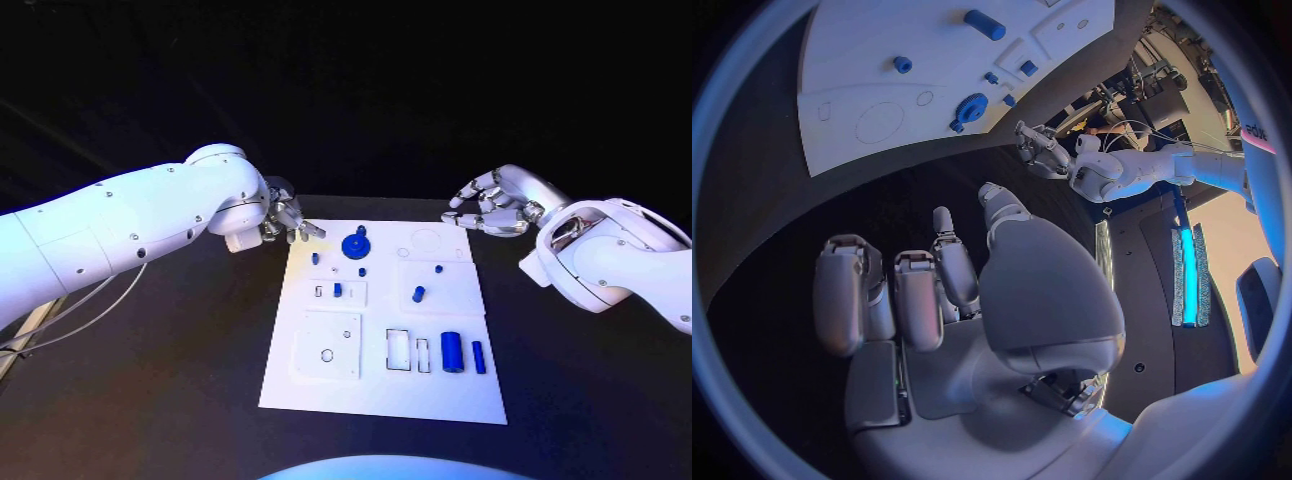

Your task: Assemble the parts on the task board

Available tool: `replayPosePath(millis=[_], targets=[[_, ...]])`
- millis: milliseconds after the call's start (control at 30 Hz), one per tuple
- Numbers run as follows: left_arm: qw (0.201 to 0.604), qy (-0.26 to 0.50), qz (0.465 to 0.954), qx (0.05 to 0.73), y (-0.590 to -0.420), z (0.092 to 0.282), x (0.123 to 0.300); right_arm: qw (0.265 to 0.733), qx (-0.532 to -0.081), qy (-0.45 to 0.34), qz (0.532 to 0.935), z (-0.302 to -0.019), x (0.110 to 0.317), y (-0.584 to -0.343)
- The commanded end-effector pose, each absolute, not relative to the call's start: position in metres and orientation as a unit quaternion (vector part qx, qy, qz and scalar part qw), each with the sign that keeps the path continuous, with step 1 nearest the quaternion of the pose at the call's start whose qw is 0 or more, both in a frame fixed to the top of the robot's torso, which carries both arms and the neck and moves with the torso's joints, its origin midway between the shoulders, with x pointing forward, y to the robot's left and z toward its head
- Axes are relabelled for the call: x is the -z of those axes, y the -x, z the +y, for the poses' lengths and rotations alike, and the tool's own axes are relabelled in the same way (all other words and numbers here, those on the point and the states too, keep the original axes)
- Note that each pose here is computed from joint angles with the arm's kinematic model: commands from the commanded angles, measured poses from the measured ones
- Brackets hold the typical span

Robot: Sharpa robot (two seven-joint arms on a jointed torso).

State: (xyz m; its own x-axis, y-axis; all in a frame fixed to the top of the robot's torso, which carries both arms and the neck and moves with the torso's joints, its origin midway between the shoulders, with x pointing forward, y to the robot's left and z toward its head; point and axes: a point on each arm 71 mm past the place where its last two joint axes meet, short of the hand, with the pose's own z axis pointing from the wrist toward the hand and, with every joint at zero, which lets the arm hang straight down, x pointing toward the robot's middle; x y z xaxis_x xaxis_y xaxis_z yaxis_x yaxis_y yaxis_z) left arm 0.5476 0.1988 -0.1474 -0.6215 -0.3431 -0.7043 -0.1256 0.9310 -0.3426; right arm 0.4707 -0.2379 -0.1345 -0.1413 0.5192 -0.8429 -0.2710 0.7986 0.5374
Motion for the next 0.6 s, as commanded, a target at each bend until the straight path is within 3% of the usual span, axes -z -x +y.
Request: replayPosePath(millis=[33, 600], targets=[[0.412, 0.117, 0.895, 0.126, -0.551, 0.198, 0.148, 0.647, -0.305, -0.087, 0.693, -0.237, 0.135, -0.471], [0.384, 0.091, 0.914, 0.091, -0.559, 0.189, 0.172, 0.646, -0.306, -0.086, 0.694, -0.236, 0.135, -0.47]])
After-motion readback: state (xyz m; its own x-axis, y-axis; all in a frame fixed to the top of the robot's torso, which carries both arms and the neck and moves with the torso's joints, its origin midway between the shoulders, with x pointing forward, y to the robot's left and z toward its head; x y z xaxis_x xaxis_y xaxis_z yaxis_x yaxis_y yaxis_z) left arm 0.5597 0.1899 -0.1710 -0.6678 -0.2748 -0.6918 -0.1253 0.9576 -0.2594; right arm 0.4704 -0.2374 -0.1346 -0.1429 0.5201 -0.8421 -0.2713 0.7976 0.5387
